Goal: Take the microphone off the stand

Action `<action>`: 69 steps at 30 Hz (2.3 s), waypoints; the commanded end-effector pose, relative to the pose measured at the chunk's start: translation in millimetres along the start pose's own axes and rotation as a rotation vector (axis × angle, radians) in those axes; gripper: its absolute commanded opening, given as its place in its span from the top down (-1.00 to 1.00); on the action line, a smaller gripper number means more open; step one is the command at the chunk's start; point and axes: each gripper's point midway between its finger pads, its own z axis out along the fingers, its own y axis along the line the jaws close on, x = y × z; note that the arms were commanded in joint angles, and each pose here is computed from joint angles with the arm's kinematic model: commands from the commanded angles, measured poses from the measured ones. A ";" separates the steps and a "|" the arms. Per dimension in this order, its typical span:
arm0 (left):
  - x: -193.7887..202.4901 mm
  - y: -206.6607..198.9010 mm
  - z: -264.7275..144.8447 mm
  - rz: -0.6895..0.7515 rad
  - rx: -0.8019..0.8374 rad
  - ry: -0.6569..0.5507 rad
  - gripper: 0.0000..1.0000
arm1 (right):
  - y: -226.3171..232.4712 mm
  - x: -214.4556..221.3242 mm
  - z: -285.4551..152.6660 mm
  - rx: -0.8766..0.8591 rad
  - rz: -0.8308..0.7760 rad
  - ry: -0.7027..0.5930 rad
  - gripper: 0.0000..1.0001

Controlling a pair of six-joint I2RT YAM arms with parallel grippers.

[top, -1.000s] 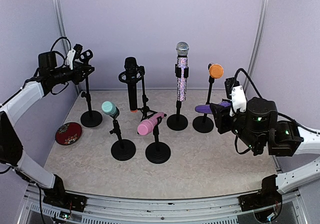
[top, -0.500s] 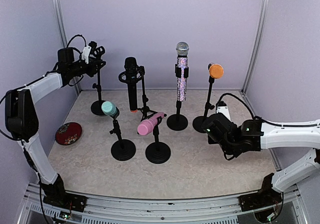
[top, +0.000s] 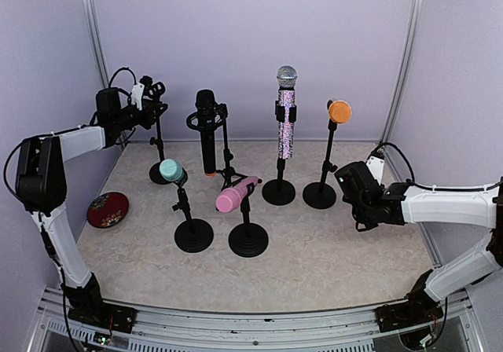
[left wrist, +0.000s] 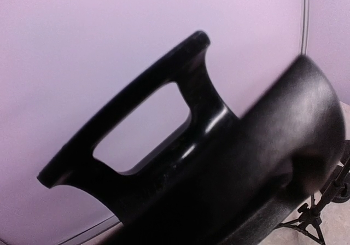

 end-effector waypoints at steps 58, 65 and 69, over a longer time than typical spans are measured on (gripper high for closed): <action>-30.3 -80.6 -143.2 -0.014 0.157 0.186 -0.98 | -58.6 142.1 51.5 0.203 0.114 0.450 -0.56; -38.0 -90.9 -154.4 -0.015 0.192 0.209 -0.98 | -30.4 75.3 30.1 0.020 0.049 0.307 -1.00; -47.4 -99.9 -162.8 -0.030 0.211 0.197 -0.98 | -15.1 36.1 1.4 -0.135 0.023 0.211 -1.00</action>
